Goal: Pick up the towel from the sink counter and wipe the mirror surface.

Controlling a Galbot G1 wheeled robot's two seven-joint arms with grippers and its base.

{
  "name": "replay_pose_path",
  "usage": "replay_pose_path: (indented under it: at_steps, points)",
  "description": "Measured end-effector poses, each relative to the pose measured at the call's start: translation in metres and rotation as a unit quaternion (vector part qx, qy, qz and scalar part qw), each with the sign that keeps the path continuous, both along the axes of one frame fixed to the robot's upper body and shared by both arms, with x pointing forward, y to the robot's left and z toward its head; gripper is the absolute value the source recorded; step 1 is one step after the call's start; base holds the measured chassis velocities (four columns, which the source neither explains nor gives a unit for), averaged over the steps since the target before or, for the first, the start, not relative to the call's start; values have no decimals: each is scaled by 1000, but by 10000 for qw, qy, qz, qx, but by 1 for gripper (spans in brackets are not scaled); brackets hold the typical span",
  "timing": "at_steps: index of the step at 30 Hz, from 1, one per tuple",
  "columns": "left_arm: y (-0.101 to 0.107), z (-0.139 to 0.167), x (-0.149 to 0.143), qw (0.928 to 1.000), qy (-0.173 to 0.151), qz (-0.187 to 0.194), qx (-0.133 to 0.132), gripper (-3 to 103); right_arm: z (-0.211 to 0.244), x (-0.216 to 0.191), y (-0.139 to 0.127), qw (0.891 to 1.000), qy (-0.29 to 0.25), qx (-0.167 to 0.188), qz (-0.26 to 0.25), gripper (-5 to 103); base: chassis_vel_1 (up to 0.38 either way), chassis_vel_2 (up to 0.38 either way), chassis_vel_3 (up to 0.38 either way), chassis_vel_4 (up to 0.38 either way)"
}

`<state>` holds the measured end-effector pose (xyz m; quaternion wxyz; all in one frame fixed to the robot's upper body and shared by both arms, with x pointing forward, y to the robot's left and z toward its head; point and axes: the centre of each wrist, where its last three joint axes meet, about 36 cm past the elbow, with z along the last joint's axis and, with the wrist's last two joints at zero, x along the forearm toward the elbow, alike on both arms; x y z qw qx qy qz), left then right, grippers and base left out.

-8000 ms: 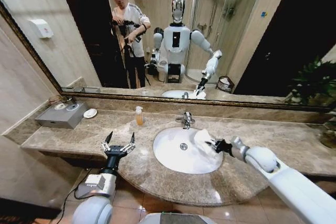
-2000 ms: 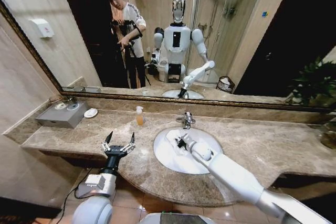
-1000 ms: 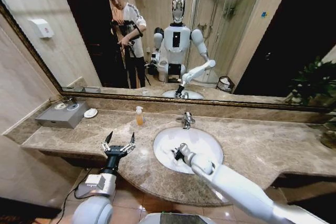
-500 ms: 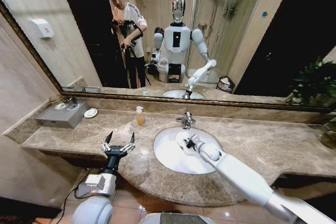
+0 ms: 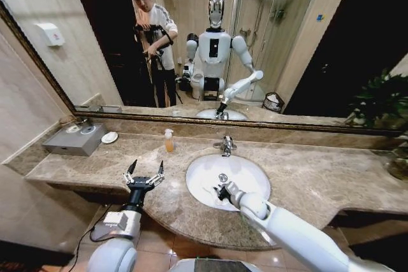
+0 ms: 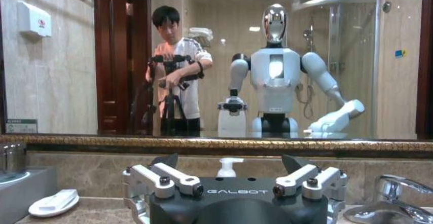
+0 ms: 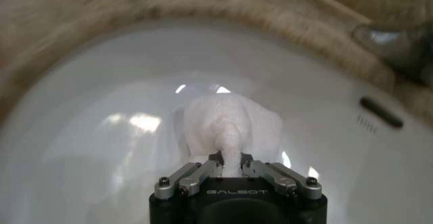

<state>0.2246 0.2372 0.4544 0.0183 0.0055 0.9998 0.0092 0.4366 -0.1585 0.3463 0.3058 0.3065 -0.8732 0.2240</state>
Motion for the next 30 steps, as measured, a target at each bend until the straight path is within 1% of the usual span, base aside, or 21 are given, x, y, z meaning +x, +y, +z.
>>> replay_pose_path:
  at_steps: [2, 3, 5, 8, 11, 14, 15, 17, 20, 24, 25, 27, 29, 30]
  points:
    - [0, 0, 0, 10000, 0, 0, 0, 100, 1, 15, 4, 9999, -81, 22, -85, 11, 0, 0, 0, 0]
    - [0, 0, 0, 10000, 0, 0, 0, 100, 1, 15, 4, 9999, -81, 22, -85, 11, 0, 0, 0, 0]
    - [0, 0, 0, 10000, 0, 0, 0, 100, -2, 35, 3, 9996, -152, -5, -236, 11, 0, 0, 0, 0]
    - [0, 0, 0, 10000, 0, 0, 0, 100, -7, 43, 0, 9992, -209, -17, -347, 11, 0, 0, 0, 0]
    - [0, 0, 0, 10000, 0, 1, 0, 100, -9, 40, -1, 9992, -186, -17, -348, 11, 0, 0, 0, 0]
    - [0, 0, 0, 10000, 0, 0, 0, 100, -11, 0, -5, 9999, 58, 3, -100, 11, 0, 0, 0, 0]
    - [0, 0, 0, 10000, 0, 0, 0, 100, -11, 0, -5, 9999, 58, 3, -100, 11, 0, 0, 0, 0]
    - [0, 0, 0, 10000, 0, 0, 0, 100, -8, -27, -6, 9998, 203, 26, 89, 11, 0, 0, 0, 0]
    - [0, 0, 0, 10000, 0, 0, 0, 100, -5, -36, -7, 9996, 213, 14, 163, 11, 0, 0, 0, 0]
    - [0, 0, 0, 10000, 0, 1, 0, 100, -6, -23, -6, 9999, 73, -71, 116, 11, 0, 0, 0, 0]
    - [0, 0, 0, 10000, 0, 1, 0, 100, -7, 0, -7, 9999, -29, -115, -66, 11, 0, 0, 0, 0]
    - [0, 0, 0, 10000, 0, 1, 1, 100, -15, 30, -19, 9990, -178, -263, -311, 11, 0, 0, 0, 0]
    - [0, 0, 0, 10000, 0, 0, 0, 100, -17, 36, -23, 9986, -228, -307, -353, 11, 0, 0, 0, 0]
    - [0, 0, 0, 10000, 0, 0, 1, 100, -24, 46, -35, 9978, -310, -399, -437, 11, 0, 0, 0, 0]
